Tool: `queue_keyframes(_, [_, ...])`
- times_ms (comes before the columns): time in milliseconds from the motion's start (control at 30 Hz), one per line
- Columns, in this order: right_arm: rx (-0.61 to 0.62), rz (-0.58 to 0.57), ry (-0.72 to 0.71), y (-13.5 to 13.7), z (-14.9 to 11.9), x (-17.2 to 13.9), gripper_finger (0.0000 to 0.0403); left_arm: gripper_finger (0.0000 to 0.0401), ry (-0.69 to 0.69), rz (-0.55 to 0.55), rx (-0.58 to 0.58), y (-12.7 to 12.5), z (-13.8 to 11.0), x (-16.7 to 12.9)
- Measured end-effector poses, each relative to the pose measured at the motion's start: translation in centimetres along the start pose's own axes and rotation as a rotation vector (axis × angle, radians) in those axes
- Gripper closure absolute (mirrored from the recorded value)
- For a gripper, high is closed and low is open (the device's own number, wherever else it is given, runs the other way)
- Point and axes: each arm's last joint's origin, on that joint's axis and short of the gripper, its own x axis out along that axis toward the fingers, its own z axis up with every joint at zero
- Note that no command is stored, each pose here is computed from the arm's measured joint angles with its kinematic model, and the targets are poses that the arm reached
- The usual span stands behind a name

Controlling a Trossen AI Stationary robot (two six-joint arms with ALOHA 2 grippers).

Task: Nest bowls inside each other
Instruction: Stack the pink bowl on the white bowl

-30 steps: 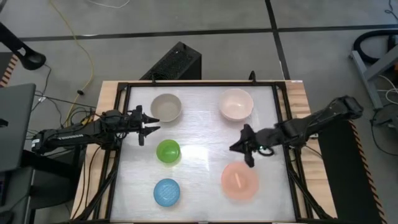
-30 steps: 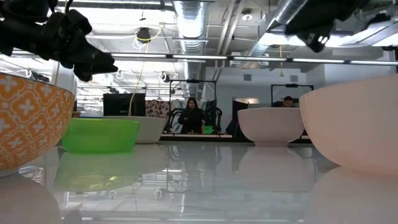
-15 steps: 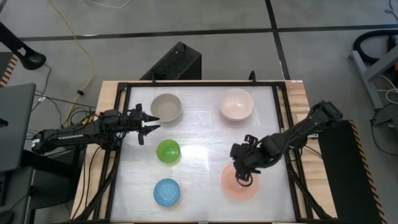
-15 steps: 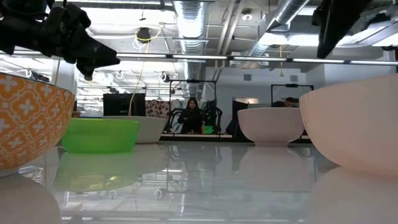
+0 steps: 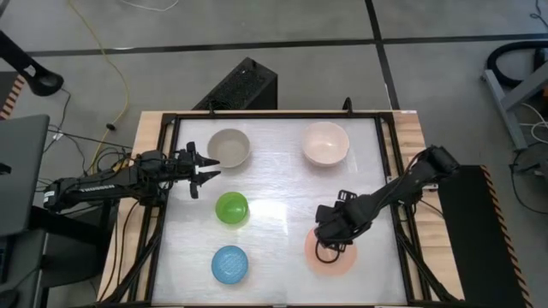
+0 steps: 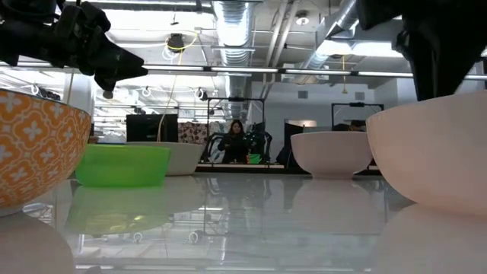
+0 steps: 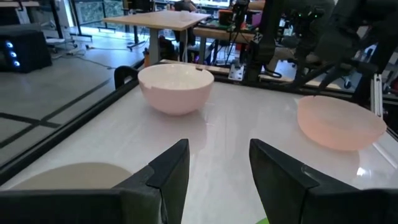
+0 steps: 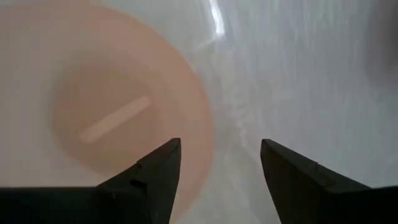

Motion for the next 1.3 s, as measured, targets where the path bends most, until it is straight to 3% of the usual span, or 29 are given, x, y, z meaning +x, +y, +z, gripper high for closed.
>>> queue_keyframes(200, [0.014,0.076,-0.010,0.0,-0.6,2.2,0.0163,0.0244,0.004,0.000,0.000,0.0,0.0,0.0])
queue_keyframes(433, [0.039,0.079,-0.010,-0.8,-1.3,4.3,0.0163,0.0244,0.006,0.003,-0.001,0.0,-0.1,0.0])
queue_keyframes(567, [0.034,0.153,-0.009,-0.8,-1.2,5.6,0.0174,0.0244,0.007,0.004,-0.001,0.0,-0.1,0.0])
queue_keyframes(700, [0.010,0.173,-0.019,-1.0,-0.9,6.2,0.0232,0.0244,0.006,0.014,-0.001,0.0,-0.1,0.0])
queue_keyframes(900, [-0.008,0.208,-0.005,-2.3,-0.1,6.1,0.0382,0.0244,0.005,0.023,-0.008,0.1,-0.1,0.0])
queue_keyframes(1067, [0.014,0.289,-0.017,-3.7,0.2,4.6,0.0389,0.0244,0.005,0.024,-0.018,0.1,-0.1,0.0])
queue_keyframes(1300, [0.079,0.383,-0.214,-8.6,0.0,-1.1,0.0397,0.0244,0.003,0.024,-0.029,0.1,-0.1,0.0])
